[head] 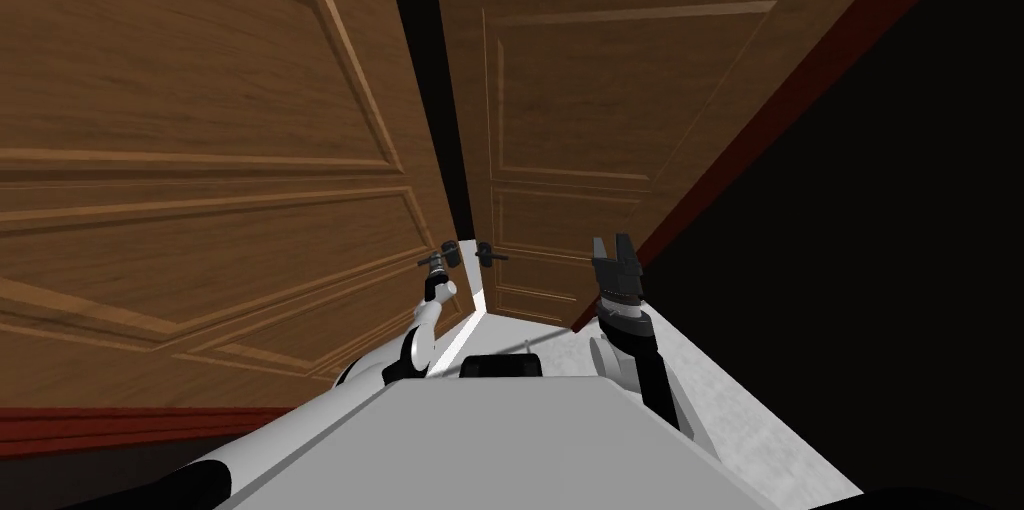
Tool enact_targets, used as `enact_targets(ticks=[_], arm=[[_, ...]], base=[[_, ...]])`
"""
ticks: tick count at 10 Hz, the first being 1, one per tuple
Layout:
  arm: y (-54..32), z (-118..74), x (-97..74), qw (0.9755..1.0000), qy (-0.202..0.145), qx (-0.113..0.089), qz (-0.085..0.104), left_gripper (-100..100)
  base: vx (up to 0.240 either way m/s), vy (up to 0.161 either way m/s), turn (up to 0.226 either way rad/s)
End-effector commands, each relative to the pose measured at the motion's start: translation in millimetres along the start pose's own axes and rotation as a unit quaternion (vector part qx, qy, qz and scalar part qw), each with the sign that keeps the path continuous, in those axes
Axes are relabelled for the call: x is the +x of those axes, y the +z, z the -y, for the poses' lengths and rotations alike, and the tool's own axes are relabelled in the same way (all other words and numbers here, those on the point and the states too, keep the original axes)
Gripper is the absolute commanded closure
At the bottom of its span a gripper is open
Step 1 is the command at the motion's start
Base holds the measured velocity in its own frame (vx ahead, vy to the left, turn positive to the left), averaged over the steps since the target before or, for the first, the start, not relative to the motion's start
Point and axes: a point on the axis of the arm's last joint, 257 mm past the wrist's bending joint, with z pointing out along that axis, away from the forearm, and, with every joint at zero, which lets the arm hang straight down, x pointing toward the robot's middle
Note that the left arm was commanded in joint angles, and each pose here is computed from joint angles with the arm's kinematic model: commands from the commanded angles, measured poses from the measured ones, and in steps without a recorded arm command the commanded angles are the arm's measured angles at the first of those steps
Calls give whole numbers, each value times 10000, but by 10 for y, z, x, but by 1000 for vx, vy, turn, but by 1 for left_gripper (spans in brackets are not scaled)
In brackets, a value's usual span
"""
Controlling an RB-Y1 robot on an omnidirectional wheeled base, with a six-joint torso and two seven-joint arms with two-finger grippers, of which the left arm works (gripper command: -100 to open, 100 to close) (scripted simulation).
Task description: Push the door open
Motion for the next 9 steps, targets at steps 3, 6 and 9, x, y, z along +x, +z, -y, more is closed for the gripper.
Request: enact_targets(ticks=[3, 6, 9], arm=[[92, 136, -245, 9995, 57, 186, 260, 100], [102, 165, -326, 9990, 60, 231, 385, 100], [110, 192, -409, 9983, 63, 275, 516, 100]], base=[[19, 36, -36], [11, 31, -53], [15, 33, -43]])
